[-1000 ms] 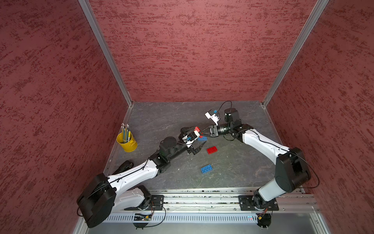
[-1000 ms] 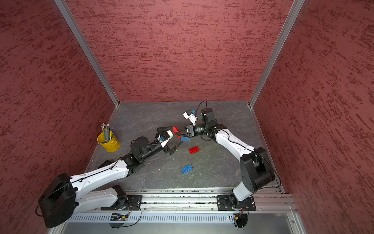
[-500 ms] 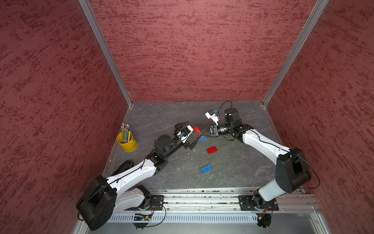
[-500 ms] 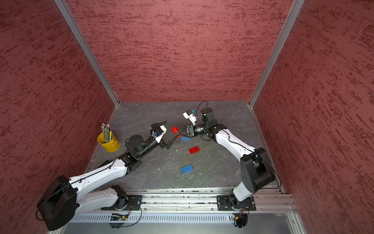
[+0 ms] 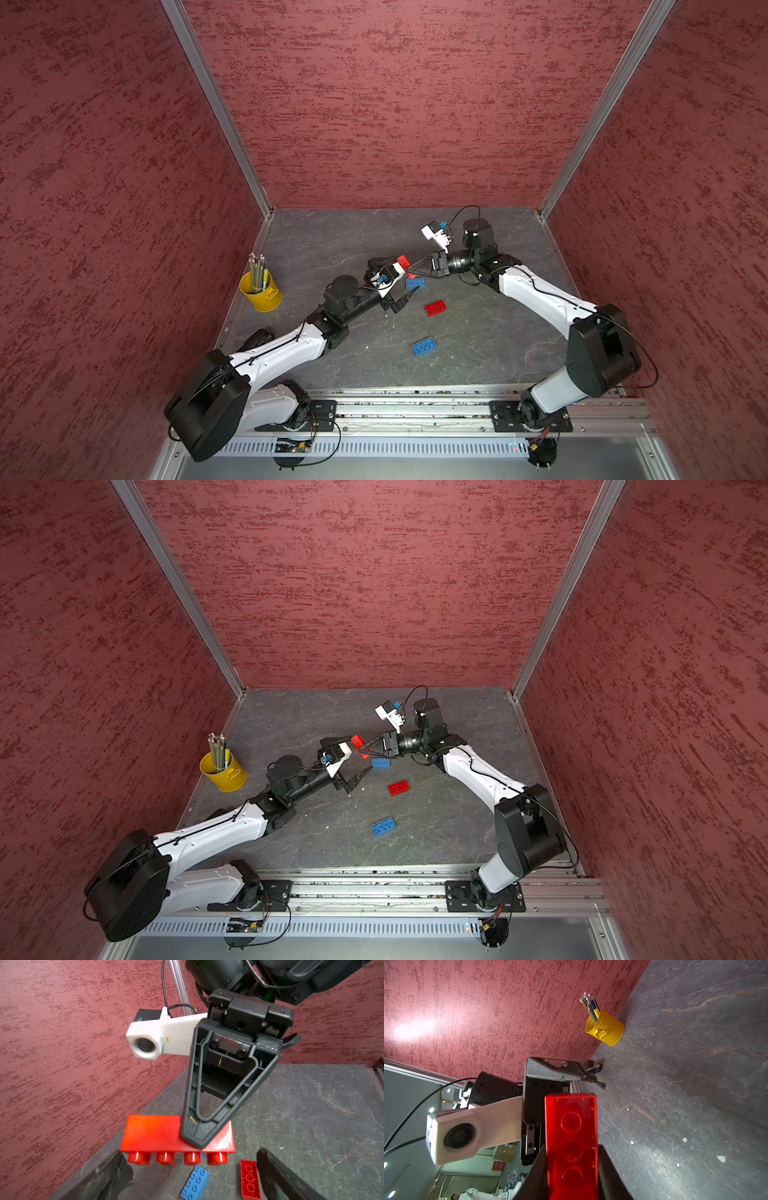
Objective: Assemble a rectangle with lego
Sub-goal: Place the lego brick at the center of the board.
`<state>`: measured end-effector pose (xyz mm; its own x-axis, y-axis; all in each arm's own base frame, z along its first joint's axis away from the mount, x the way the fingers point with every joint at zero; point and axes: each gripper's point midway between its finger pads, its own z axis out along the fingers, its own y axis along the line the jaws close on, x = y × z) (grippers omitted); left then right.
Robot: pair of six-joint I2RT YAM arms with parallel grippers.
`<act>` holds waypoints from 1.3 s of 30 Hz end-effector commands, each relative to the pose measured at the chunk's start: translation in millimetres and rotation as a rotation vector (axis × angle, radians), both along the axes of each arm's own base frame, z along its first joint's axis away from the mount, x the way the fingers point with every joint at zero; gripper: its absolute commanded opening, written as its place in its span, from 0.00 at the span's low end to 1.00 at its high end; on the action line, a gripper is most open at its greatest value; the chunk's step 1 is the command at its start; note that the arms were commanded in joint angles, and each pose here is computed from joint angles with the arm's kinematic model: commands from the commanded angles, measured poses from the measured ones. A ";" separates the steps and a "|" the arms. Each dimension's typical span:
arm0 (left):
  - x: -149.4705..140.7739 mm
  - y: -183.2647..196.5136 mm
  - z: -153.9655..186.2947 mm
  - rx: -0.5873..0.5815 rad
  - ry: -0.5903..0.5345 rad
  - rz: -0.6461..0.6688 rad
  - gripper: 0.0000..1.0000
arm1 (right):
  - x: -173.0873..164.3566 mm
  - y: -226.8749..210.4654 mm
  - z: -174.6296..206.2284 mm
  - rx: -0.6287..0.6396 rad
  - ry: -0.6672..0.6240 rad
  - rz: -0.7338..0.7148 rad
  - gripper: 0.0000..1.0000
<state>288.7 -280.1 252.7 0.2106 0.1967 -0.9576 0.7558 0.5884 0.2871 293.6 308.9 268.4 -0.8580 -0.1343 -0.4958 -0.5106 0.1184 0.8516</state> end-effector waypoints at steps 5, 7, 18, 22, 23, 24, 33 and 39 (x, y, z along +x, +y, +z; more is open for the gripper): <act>4.1 -4.1 17.0 -0.026 -0.066 0.009 0.97 | -11.8 6.0 13.2 0.059 -0.027 0.034 0.25; 3.8 -4.4 17.4 -0.029 -0.068 0.009 0.95 | -12.9 7.7 11.9 0.059 -0.023 0.040 0.25; 5.2 -0.9 17.6 -0.037 -0.070 0.039 0.87 | -8.7 10.6 1.4 0.045 0.000 0.032 0.25; 4.9 2.2 18.7 -0.040 -0.074 0.052 0.88 | -6.8 11.2 -2.5 0.036 0.008 0.026 0.25; 4.6 2.8 19.3 -0.042 -0.075 0.054 0.89 | -5.8 10.9 -3.7 0.034 0.010 0.023 0.25; 4.1 3.3 20.1 -0.042 -0.079 0.055 0.89 | -5.7 11.4 -3.4 0.034 0.010 0.023 0.25; 3.5 2.5 19.9 -0.040 -0.079 0.050 0.79 | -4.3 11.7 -4.8 0.030 0.015 0.019 0.25; 3.5 0.5 14.3 -0.023 -0.057 0.045 0.63 | -2.0 12.3 -6.6 0.028 0.020 0.013 0.27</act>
